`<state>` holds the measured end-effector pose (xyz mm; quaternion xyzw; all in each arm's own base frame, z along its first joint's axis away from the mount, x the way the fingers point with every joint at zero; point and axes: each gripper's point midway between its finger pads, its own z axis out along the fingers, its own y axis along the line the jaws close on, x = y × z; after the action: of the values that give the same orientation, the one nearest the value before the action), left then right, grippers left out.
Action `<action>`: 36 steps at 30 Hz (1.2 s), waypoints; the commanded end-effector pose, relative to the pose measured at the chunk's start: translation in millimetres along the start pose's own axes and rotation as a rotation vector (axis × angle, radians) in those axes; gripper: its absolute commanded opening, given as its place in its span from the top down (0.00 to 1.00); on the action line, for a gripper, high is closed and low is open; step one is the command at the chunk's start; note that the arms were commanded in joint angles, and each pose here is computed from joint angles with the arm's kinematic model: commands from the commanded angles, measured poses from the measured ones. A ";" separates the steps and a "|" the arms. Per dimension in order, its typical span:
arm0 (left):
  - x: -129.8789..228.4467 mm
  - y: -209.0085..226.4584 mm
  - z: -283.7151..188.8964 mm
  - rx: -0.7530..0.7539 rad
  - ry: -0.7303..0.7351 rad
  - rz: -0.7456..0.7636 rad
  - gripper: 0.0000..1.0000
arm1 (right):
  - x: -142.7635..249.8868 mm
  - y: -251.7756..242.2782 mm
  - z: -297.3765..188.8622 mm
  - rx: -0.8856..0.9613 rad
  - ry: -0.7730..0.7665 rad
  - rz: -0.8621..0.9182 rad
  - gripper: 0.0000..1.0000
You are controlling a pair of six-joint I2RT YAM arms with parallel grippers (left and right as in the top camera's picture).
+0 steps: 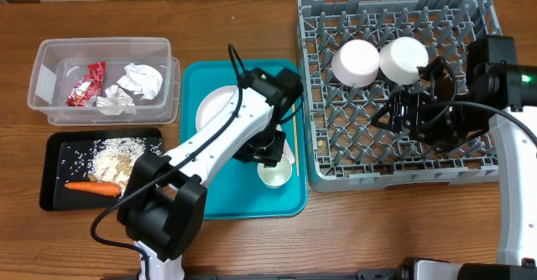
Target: Sort waste into correct bins and load items into the dishwasher
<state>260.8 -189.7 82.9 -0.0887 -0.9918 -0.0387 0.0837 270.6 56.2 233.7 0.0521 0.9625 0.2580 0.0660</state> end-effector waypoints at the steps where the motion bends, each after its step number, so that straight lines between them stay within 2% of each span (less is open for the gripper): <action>1: 1.8 0.1 15.9 0.006 0.020 -0.022 0.58 | -0.9 0.0 0.2 0.003 -0.006 -0.011 0.00; 3: 1.9 -0.2 21.3 0.009 0.021 -0.022 0.65 | -1.0 0.0 0.2 0.003 -0.006 -0.012 0.00; 7: 1.9 -0.1 23.8 0.009 0.020 -0.022 0.72 | -1.0 0.0 0.2 0.003 -0.006 -0.012 0.00; 11: 0.5 -0.7 23.6 0.012 0.014 -0.022 0.96 | -1.3 0.0 0.2 0.003 -0.008 -0.012 0.00; 19: 0.6 6.9 20.5 0.003 0.022 -0.016 0.96 | -8.5 0.4 0.1 0.001 -0.036 -0.028 0.00; 25: -11.6 26.9 -13.0 0.033 0.001 -0.081 0.96 | -20.3 2.9 -0.6 -0.010 -0.081 -0.056 0.00; 27: -17.9 27.6 -29.5 0.084 -0.024 -0.065 0.96 | -19.8 3.0 -0.6 -0.011 -0.079 -0.054 0.00; 30: -28.8 11.0 -58.6 0.245 -0.087 0.050 0.96 | -17.1 2.8 -0.4 -0.011 -0.069 -0.049 0.00; 33: -35.0 -10.8 -86.3 0.407 -0.160 0.249 0.96 | -12.6 2.5 -0.1 -0.010 -0.051 -0.038 0.00; 36: -37.2 -12.7 -94.9 0.432 -0.202 0.363 0.96 | -8.8 2.4 -0.1 -0.010 -0.037 -0.030 0.00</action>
<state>312.8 -198.3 142.8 -0.1511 -0.9794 0.1285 0.0377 281.4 55.0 235.3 0.0456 0.9612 0.2568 0.0897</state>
